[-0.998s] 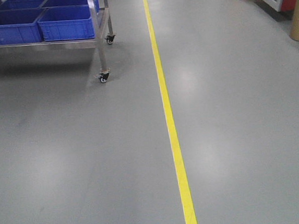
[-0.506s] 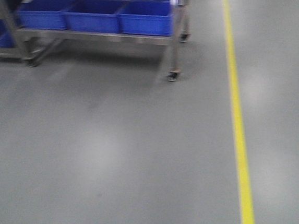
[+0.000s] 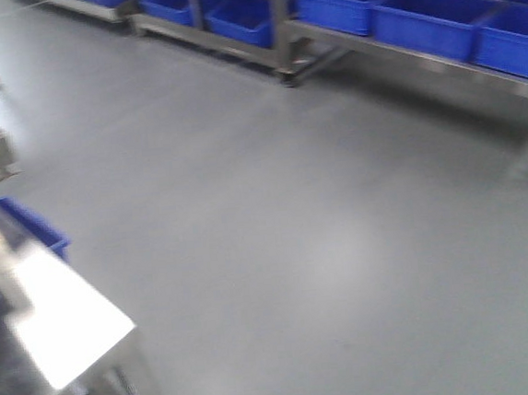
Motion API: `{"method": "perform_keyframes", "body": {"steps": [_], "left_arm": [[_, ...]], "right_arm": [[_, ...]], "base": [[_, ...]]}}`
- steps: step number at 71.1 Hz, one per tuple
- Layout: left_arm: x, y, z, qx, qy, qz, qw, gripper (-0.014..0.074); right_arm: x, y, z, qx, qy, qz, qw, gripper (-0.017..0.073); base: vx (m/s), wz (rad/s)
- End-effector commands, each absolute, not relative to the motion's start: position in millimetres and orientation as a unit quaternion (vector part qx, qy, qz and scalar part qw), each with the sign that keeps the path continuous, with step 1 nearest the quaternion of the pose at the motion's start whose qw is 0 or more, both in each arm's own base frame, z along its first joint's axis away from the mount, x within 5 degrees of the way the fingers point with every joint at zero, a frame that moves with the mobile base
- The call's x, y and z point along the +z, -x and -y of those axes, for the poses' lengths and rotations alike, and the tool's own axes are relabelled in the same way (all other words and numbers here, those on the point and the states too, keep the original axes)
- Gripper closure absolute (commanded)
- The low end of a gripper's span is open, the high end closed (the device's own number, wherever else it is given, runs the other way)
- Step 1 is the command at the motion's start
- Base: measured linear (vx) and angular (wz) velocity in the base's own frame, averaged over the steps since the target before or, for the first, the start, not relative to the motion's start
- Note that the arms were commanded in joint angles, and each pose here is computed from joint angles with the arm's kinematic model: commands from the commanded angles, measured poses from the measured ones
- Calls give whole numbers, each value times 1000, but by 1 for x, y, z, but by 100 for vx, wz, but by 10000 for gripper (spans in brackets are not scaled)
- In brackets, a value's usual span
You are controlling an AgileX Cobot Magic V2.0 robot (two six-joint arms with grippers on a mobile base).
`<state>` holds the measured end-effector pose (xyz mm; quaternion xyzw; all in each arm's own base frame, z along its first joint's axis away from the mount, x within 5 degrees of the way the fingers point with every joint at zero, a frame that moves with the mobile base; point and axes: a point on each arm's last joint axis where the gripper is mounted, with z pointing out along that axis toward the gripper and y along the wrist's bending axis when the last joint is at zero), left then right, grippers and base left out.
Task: Move and align brake pads A on conveyor
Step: 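Turn the base to face the steel table under the blue bins, then stop the base at the steel table with two brake pads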
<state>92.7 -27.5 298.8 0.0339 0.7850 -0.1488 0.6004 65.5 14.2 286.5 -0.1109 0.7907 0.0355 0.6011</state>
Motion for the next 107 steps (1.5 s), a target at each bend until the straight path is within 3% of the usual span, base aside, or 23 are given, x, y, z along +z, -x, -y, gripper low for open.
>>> {"method": "perform_keyframes", "body": {"steps": [1, 61, 107], "left_arm": [[314, -94, 29, -161, -36, -754, 636, 600], [314, -94, 29, -161, -36, -754, 636, 600], [314, -94, 29, -161, -36, -754, 636, 600]], "right_arm": [[301, -67, -14, 31, 106, -763, 636, 568], [301, -67, -14, 31, 106, -763, 637, 568], [301, -67, -14, 31, 106, -763, 637, 568]], "base": [[15, 93], [14, 87], [6, 13]]}}
